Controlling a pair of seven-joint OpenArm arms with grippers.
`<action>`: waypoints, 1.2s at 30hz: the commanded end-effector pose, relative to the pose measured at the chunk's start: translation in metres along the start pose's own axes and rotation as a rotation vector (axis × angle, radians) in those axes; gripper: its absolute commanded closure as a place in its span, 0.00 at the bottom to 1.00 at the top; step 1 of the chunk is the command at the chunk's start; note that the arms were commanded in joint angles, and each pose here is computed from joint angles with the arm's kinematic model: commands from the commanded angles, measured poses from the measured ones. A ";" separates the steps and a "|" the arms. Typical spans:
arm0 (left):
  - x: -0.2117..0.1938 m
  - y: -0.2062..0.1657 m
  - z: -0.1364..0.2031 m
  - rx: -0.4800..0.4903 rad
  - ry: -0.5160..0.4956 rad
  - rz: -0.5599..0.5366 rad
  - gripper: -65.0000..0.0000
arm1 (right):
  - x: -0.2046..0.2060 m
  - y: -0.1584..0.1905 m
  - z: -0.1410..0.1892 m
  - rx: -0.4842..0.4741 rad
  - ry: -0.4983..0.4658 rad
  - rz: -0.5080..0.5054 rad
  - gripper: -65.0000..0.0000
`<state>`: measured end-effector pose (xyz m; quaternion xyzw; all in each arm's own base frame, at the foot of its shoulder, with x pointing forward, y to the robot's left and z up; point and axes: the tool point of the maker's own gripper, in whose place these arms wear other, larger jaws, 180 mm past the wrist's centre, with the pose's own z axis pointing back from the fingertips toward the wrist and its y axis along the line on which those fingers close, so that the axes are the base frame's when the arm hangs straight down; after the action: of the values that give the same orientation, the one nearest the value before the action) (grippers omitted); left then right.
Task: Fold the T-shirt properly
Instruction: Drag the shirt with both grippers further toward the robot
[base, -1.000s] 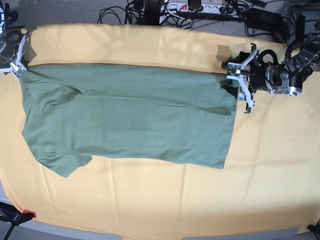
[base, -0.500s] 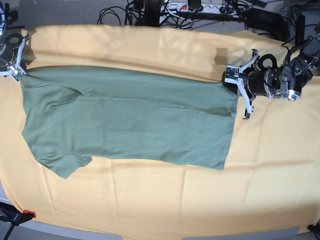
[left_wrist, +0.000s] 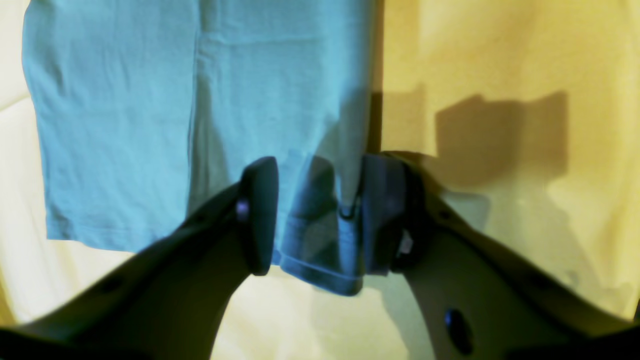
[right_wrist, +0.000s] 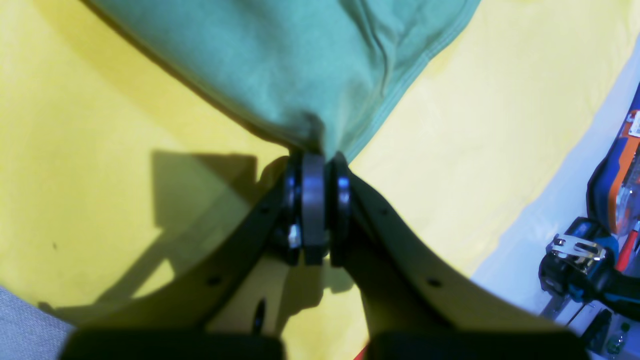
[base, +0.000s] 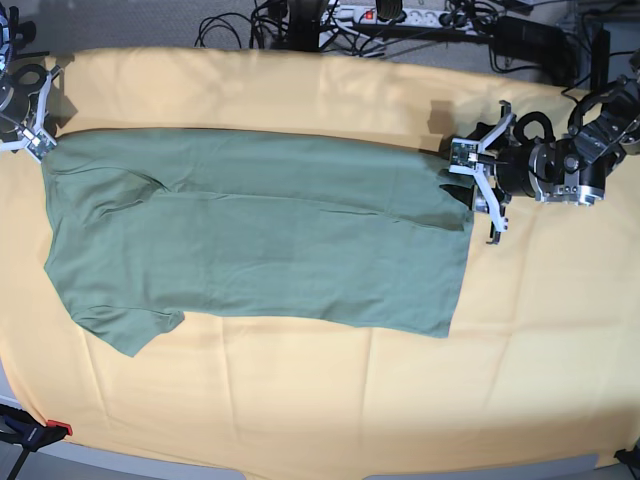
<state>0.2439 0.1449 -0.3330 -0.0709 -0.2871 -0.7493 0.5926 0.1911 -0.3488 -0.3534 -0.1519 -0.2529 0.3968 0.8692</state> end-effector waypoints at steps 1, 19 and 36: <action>0.001 0.011 0.009 0.034 -0.006 -0.010 0.57 | 0.006 -0.012 0.004 -0.025 -0.013 0.022 0.91; -0.019 0.003 0.005 0.015 0.052 0.004 1.00 | 0.004 -0.009 0.004 -0.012 0.001 -0.018 1.00; -0.010 -0.002 0.033 -0.003 0.048 -0.029 1.00 | -0.030 -0.001 0.019 0.125 0.153 0.179 1.00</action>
<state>0.2293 0.1645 -0.3209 -0.0655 -0.2659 -0.7595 0.5900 0.1547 -0.3644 -0.3568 -0.1280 -0.1452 0.4660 0.8634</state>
